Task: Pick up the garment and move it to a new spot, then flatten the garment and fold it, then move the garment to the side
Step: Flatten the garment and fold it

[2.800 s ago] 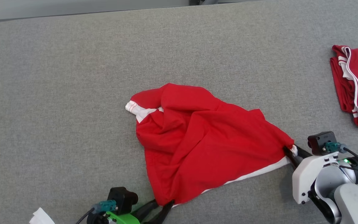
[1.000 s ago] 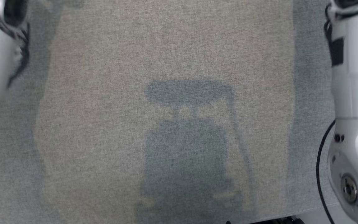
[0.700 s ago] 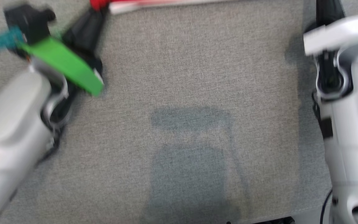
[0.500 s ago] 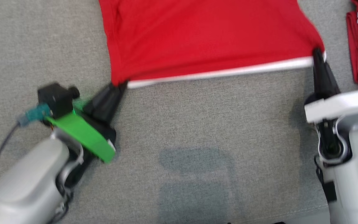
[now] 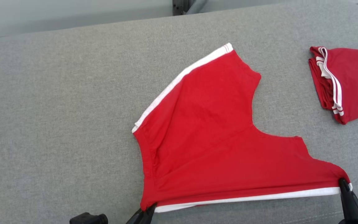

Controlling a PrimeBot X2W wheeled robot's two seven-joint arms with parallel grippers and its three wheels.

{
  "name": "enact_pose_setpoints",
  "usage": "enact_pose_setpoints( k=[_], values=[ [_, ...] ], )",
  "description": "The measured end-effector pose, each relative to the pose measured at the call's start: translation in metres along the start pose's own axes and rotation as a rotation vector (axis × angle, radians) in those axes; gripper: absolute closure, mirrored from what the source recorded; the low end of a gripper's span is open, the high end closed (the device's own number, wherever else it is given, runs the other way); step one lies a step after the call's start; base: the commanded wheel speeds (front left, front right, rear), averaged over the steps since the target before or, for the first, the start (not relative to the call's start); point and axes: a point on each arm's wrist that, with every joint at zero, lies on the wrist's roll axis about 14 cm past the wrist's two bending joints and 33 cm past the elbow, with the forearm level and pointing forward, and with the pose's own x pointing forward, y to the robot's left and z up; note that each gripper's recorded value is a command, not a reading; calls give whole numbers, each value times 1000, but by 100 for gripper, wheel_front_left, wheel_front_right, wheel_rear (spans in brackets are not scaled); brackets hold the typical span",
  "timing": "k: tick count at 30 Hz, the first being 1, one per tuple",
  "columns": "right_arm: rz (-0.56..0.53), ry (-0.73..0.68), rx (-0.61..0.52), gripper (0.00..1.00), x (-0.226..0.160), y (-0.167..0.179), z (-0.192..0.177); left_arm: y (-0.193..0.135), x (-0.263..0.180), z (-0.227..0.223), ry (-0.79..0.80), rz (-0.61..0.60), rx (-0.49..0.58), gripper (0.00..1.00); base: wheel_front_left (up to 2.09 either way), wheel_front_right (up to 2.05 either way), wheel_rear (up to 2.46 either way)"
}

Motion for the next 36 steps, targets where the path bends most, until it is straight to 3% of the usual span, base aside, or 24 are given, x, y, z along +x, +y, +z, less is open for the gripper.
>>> enact_pose_setpoints(
  k=[4, 10, 17, 23, 30, 36],
  values=[
    [71, -37, 22, 100, 13, 23, 9, -6, -1, 16, -51, -18, 11, 100, 0, 0, 0],
    [246, -94, -32, 100, 77, 92, 35, -10, 32, 63, -124, -72, 10, 100, 0, 0, 0],
    [334, -39, -176, 100, 167, 158, 37, 22, 74, 99, -158, -10, -49, 100, 0, 0, 0],
    [362, 78, -286, 100, 220, 199, 6, 59, 94, 107, -148, 100, -53, 100, 0, 0, 0],
    [339, 244, -398, 100, 253, 208, -51, 90, 105, 98, -78, 171, -69, 100, 0, 0, 0],
    [320, 287, -434, 100, 263, 205, -70, 102, 110, 96, -60, 186, -65, 100, 0, 0, 0]
  ],
)
